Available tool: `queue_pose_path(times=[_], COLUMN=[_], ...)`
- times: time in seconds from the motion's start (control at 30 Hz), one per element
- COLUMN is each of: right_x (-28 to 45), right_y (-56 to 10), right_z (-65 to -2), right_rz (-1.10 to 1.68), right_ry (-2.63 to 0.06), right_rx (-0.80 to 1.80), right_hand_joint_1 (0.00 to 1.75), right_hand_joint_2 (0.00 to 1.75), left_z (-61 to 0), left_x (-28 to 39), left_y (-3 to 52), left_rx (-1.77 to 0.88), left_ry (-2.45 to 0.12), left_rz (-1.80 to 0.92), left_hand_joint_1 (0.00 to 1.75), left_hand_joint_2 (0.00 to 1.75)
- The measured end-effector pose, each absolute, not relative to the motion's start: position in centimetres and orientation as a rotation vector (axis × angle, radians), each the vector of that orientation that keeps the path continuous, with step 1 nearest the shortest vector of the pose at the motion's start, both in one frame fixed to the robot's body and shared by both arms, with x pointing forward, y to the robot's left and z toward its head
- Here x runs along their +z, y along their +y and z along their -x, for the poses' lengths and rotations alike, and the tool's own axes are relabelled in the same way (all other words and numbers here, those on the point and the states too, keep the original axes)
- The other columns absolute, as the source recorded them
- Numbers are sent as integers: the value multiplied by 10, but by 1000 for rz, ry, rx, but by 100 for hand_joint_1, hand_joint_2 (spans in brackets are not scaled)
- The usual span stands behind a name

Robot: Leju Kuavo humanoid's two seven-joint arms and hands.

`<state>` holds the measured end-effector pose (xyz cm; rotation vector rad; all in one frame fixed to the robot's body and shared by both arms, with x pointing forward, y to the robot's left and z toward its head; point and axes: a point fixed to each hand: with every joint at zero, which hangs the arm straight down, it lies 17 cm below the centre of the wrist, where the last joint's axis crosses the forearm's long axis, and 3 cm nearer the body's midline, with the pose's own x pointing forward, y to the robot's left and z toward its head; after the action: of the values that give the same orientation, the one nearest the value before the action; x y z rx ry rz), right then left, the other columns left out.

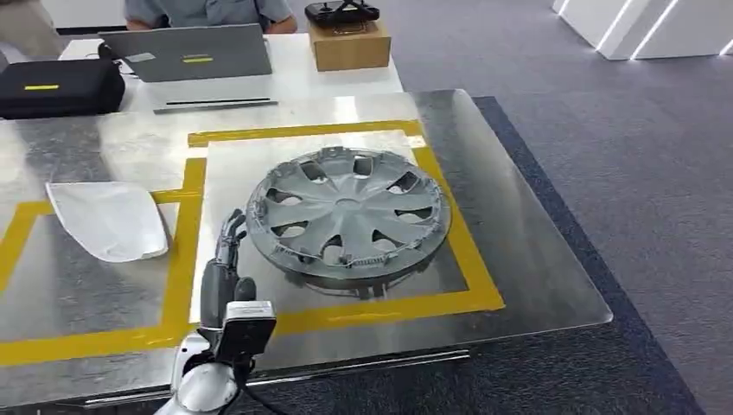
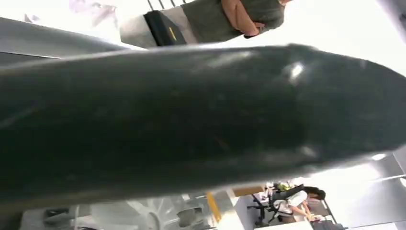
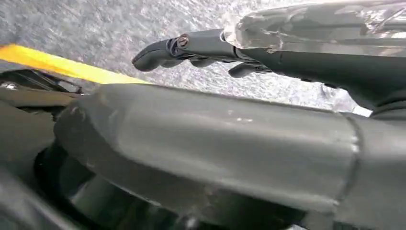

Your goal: Take the parts from the cabinet and place them on the table.

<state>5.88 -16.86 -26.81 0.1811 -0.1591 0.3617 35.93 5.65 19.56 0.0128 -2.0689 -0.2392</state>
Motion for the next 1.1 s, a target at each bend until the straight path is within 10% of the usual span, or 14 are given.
queue_pose_path(times=[1.1], right_x=[-267], right_y=[-161], right_z=[-61], right_rz=[-171], right_ry=[-153], right_rx=[357], right_hand_joint_1=[0], right_hand_joint_2=[0], left_z=[-359], left_x=[194], left_y=[56], left_rx=[-254], left_ry=[-2064], left_rz=[-24], left_hand_joint_1=[0], left_hand_joint_2=[0])
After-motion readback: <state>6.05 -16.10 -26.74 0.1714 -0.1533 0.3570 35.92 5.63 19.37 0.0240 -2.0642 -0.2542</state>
